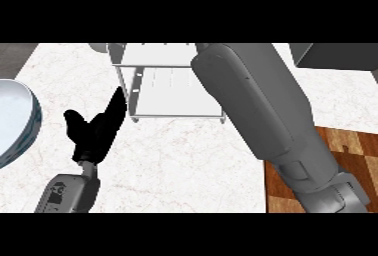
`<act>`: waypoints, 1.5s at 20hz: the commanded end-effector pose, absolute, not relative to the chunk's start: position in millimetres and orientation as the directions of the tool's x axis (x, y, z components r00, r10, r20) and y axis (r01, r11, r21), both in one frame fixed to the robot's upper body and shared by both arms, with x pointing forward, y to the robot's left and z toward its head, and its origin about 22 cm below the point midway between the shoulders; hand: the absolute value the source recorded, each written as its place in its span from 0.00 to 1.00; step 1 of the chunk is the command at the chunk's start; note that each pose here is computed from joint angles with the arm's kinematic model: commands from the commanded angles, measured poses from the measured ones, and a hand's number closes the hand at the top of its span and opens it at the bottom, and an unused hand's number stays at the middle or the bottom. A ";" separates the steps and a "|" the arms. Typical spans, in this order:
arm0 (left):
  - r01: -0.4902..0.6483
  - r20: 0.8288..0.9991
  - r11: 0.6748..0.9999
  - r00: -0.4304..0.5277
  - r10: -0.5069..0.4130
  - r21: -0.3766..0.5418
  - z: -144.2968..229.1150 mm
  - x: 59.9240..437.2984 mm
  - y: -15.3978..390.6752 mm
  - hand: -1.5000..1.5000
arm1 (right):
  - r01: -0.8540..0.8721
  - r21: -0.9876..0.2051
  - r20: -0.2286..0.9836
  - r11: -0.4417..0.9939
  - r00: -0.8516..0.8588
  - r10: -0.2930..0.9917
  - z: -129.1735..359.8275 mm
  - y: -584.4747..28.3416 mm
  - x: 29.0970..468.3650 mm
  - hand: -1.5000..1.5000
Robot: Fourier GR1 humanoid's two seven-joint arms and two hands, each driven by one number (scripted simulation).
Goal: Pick the tomato from the cutting board and place it in the tiered basket
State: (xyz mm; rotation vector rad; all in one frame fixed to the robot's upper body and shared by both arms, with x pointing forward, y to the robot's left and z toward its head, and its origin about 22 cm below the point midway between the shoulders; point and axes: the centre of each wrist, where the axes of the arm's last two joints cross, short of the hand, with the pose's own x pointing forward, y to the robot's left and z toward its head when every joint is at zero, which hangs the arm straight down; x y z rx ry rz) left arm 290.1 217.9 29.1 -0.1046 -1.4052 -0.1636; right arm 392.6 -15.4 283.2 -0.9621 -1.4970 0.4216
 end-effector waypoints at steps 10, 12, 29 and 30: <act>0.278 0.986 0.960 0.158 -0.044 -0.002 29.1 289.7 189.4 0.50 | 0.288 -0.454 0.873 0.843 -0.046 0.486 250.8 -16.3 428.3 0.00; 0.276 0.988 0.961 0.136 -0.068 0.028 35.8 299.2 189.0 0.50 | 0.285 -0.446 0.865 0.848 -0.105 0.491 248.1 -7.1 425.6 0.00; 0.140 0.985 0.990 0.171 -0.036 0.012 16.8 284.5 233.1 0.50 | 0.576 -0.219 0.944 0.788 -0.079 0.320 259.6 -33.4 443.9 0.00; 0.138 0.986 0.990 0.166 -0.029 0.006 25.4 280.6 233.3 0.50 | 0.559 -0.246 0.941 0.792 -0.057 0.333 251.7 -24.5 438.0 0.00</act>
